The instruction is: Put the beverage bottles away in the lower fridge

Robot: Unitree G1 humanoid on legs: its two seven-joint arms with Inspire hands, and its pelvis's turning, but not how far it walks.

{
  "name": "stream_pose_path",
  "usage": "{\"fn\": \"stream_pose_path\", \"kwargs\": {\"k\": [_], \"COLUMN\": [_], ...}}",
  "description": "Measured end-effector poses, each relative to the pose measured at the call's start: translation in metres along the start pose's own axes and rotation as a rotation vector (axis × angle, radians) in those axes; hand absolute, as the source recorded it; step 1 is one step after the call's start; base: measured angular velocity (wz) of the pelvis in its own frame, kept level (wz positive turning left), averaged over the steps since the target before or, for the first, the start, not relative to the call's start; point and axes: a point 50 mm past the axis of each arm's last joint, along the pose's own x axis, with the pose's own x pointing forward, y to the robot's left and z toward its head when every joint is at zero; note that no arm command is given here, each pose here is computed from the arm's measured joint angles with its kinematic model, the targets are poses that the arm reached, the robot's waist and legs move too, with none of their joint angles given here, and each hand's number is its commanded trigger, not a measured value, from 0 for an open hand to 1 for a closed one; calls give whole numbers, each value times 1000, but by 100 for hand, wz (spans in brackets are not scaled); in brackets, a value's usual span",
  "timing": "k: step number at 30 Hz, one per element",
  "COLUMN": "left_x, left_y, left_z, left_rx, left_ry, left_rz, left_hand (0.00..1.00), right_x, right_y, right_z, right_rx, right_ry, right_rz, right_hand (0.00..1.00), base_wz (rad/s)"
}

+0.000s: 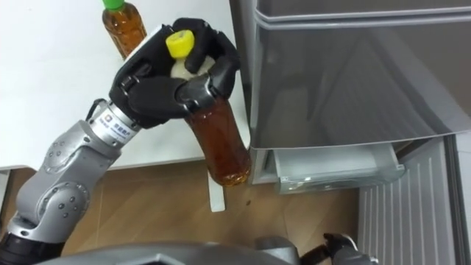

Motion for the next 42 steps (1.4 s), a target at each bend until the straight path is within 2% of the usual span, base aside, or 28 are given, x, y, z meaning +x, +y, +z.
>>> {"fn": "stream_pose_path", "kwargs": {"k": [4, 8, 11, 15, 21, 32, 42], "left_x": [-1, -3, -3, -2, -3, -6, -9], "left_y": [0, 5, 5, 4, 3, 9, 12], "left_z": [-4, -14, -14, -14, -17, -29, -33], "left_rx": [57, 75, 78, 80, 114, 99, 276], "left_ry": [42, 105, 108, 111, 143, 195, 301], "left_rz": [3, 24, 24, 19, 8, 34, 26], "left_hand": [100, 100, 100, 100, 100, 100, 100], "right_x": [0, -3, -6, -15, -28, -41, -63], "right_y": [-4, -6, -4, 1, 18, 23, 20], "right_z": [12, 39, 52, 76, 85, 95, 105], "right_rx": [-9, 8, 32, -18, -173, -244, -367], "right_ry": [-48, -171, -238, -359, -451, -514, -592], "right_rz": [18, 41, 70, 130, 232, 387, 560], "right_hand": [0, 0, 0, 0, 0, 0, 0], "base_wz": [-12, 1, -4, -8, 0, -2, 0]}}
